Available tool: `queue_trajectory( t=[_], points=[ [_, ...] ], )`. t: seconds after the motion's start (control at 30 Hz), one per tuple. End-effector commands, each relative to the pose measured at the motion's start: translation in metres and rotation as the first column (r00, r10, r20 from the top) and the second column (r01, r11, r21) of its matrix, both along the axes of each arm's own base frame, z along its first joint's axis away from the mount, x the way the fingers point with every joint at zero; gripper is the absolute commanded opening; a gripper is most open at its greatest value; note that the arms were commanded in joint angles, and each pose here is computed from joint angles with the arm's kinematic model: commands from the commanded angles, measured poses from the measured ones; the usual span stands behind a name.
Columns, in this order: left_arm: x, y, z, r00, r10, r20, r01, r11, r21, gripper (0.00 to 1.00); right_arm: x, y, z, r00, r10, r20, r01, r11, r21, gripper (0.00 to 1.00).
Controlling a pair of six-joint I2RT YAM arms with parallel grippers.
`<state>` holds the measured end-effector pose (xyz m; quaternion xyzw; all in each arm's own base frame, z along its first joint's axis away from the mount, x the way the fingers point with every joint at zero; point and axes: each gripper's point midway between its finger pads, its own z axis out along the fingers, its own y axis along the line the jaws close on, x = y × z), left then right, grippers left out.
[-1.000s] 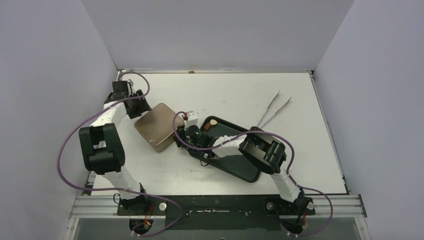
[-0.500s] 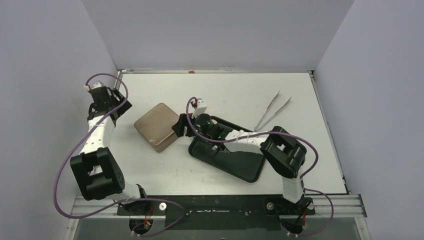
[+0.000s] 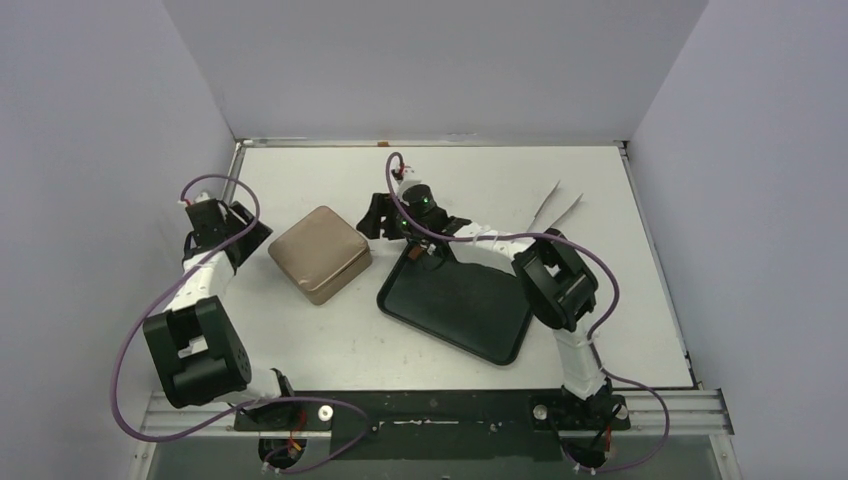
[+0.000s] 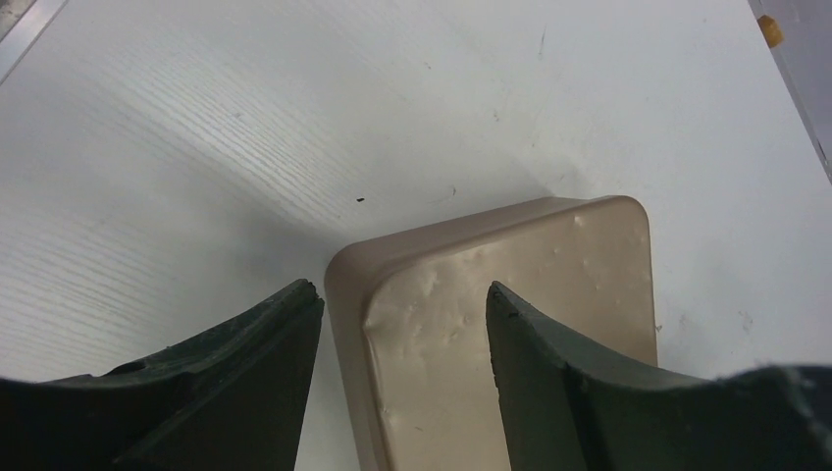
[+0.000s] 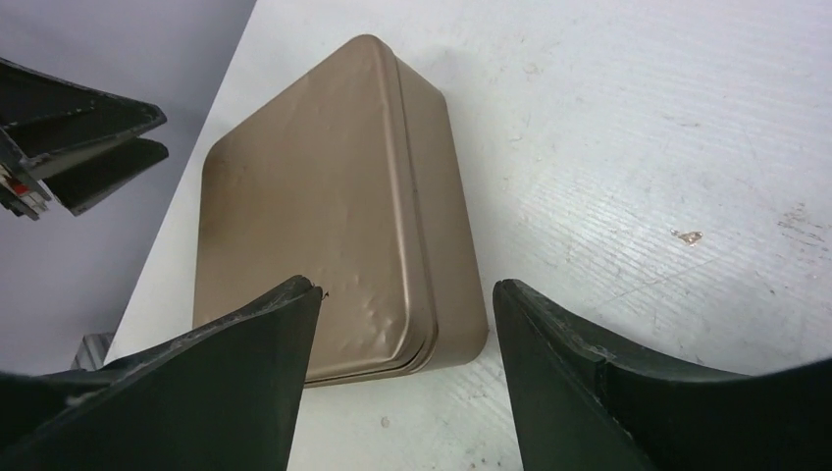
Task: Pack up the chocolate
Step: Close the box lid on the packing box.
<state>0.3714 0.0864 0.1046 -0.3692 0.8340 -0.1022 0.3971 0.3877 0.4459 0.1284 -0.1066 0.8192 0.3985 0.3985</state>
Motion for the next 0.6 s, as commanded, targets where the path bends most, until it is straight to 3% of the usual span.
queue_trajectory(
  t=[0.0,0.23,0.43,0.57],
  points=[
    [0.014,-0.006,0.007,0.997,-0.026,0.074,0.028,0.999,-0.028,0.58,-0.001,0.017,0.001,0.992,0.121,-0.022,-0.120,0.992,0.033,0.65],
    [0.006,-0.006,-0.005,0.999,0.009,0.039,-0.008,0.999,-0.047,0.60,-0.004,0.034,-0.011,0.978,0.204,-0.052,-0.202,0.978,0.045,0.64],
    [0.003,-0.023,-0.024,1.000,0.002,0.023,0.002,0.991,-0.133,0.61,-0.004,0.041,-0.016,0.970,0.235,-0.063,-0.232,0.971,0.049,0.64],
    [0.008,-0.031,-0.024,0.998,-0.003,0.067,0.015,0.983,-0.182,0.60,-0.005,0.044,-0.020,0.966,0.249,-0.069,-0.246,0.968,0.046,0.64]
  ],
)
